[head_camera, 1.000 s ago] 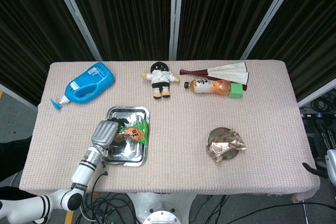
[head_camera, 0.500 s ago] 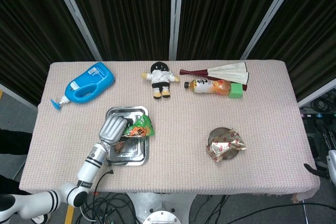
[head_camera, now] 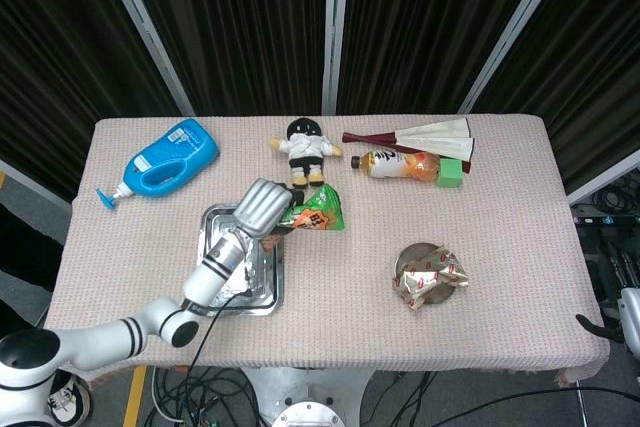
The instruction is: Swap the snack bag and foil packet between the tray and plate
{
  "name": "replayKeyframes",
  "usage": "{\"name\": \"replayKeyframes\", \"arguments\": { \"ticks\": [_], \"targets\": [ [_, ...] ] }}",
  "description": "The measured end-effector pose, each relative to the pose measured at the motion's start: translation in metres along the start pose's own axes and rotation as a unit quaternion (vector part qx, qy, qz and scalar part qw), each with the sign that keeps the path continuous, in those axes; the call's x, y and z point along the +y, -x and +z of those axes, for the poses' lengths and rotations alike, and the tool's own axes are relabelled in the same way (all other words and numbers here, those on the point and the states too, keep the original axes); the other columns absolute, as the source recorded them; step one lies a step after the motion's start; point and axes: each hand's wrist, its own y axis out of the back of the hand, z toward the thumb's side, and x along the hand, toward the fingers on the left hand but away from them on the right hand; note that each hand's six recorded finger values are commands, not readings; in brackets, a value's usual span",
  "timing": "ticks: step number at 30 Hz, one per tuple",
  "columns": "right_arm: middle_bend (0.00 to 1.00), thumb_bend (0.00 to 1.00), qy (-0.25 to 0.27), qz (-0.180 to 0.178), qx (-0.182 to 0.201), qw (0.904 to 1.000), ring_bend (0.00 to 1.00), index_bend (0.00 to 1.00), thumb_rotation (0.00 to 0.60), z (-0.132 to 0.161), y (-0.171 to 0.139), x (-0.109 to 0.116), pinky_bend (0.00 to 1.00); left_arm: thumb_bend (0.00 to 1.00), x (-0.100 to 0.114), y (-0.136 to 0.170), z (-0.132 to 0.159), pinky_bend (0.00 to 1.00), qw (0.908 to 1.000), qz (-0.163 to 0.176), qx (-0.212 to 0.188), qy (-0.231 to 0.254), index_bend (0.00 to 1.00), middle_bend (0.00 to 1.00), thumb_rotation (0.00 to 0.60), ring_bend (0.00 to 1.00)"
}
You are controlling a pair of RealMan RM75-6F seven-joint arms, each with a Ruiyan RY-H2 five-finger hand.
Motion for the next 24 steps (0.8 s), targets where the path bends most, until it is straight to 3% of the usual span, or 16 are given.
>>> {"name": "replayKeyframes", "arguments": {
  "ticks": [5, 14, 16, 19, 20, 24],
  "targets": [
    [0.0, 0.0, 0.002, 0.0, 0.0, 1.0, 0.0, 0.0, 0.6, -0.001, -0.001, 0.0, 0.0, 0.38, -0.008, -0.037, 0.011, 0.71, 0.9999, -0.007, -0.011, -0.009, 0.64, 0.7, 0.6, 0.62],
    [0.0, 0.0, 0.004, 0.0, -0.001, 1.0, 0.0, 0.0, 0.6, -0.001, 0.002, -0.001, 0.0, 0.38, -0.027, -0.072, 0.008, 0.68, 0.9999, -0.014, 0.005, -0.004, 0.6, 0.67, 0.6, 0.59],
    [0.0, 0.0, 0.005, 0.001, -0.002, 1.0, 0.0, 0.0, 0.6, 0.0, 0.003, -0.002, 0.0, 0.35, -0.033, -0.077, 0.01, 0.62, 0.9998, -0.016, 0.009, 0.001, 0.53, 0.6, 0.6, 0.52],
    [0.0, 0.0, 0.005, 0.002, 0.0, 1.0, 0.0, 0.0, 0.6, 0.002, 0.004, -0.004, 0.0, 0.24, -0.043, -0.083, 0.015, 0.36, 0.9994, -0.032, 0.01, 0.012, 0.23, 0.25, 0.6, 0.22],
    [0.0, 0.0, 0.005, 0.002, 0.0, 1.0, 0.0, 0.0, 0.6, 0.002, 0.004, -0.004, 0.0, 0.23, -0.048, -0.084, 0.017, 0.31, 0.9989, -0.043, 0.009, 0.014, 0.17, 0.18, 0.6, 0.16],
    [0.0, 0.0, 0.006, 0.0, 0.0, 1.0, 0.0, 0.0, 0.6, 0.002, 0.005, -0.002, 0.0, 0.23, -0.056, -0.085, 0.018, 0.25, 0.998, -0.06, 0.008, 0.02, 0.1, 0.11, 0.6, 0.09]
  ]
}}
